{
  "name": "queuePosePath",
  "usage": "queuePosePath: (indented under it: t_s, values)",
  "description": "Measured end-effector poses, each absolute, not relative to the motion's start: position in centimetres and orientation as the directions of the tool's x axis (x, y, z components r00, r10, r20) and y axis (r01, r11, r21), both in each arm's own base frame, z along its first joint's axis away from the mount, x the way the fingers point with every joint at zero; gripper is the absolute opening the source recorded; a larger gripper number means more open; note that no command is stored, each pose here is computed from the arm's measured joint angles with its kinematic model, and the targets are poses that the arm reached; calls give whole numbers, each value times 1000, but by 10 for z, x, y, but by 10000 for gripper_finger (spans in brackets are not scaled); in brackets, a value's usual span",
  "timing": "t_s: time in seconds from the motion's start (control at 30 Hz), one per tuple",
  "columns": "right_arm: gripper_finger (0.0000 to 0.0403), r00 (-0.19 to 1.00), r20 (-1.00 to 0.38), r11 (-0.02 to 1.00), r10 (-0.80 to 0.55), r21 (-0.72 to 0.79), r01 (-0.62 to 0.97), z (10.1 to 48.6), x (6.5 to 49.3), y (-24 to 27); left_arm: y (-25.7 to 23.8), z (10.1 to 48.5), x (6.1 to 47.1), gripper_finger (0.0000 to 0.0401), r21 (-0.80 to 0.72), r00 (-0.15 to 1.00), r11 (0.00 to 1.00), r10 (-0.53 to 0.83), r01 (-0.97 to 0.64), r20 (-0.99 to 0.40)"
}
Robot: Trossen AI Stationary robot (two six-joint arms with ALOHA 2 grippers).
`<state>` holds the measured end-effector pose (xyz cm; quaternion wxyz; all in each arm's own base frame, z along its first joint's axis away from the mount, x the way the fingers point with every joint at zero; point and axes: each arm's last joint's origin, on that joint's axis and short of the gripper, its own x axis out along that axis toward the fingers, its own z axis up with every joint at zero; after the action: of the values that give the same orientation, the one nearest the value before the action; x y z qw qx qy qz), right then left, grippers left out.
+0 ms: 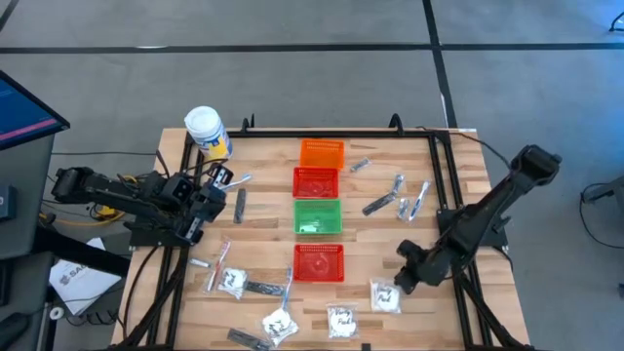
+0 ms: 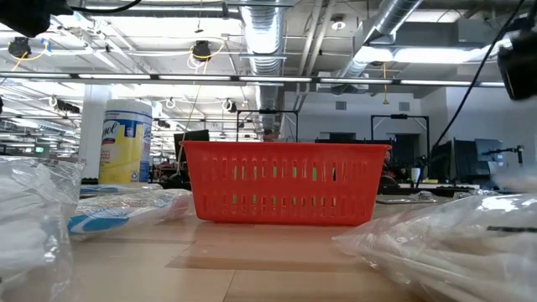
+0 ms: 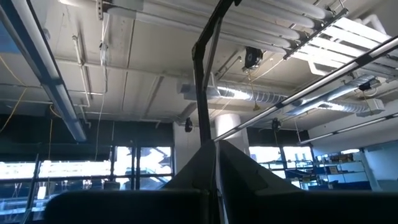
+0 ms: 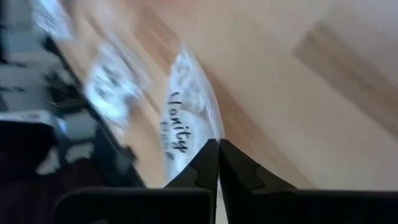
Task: Pick & Place Travel size toiletries
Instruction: Put the transparent cotton pack into the orange basket
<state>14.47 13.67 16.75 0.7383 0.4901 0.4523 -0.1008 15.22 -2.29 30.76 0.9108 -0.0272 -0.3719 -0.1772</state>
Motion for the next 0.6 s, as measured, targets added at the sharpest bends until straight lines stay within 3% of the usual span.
queuePosePath:
  t_s: [0.23,0.6]
  values:
    - [1,748,-641,474,171,719,508,197,127,120,-23,306,155,13,82,666,936,-303,342,681]
    - [0,919,-373,611,-132,699,372,227,122,94,-22,301,163,13,35,712,957,-238,287,660]
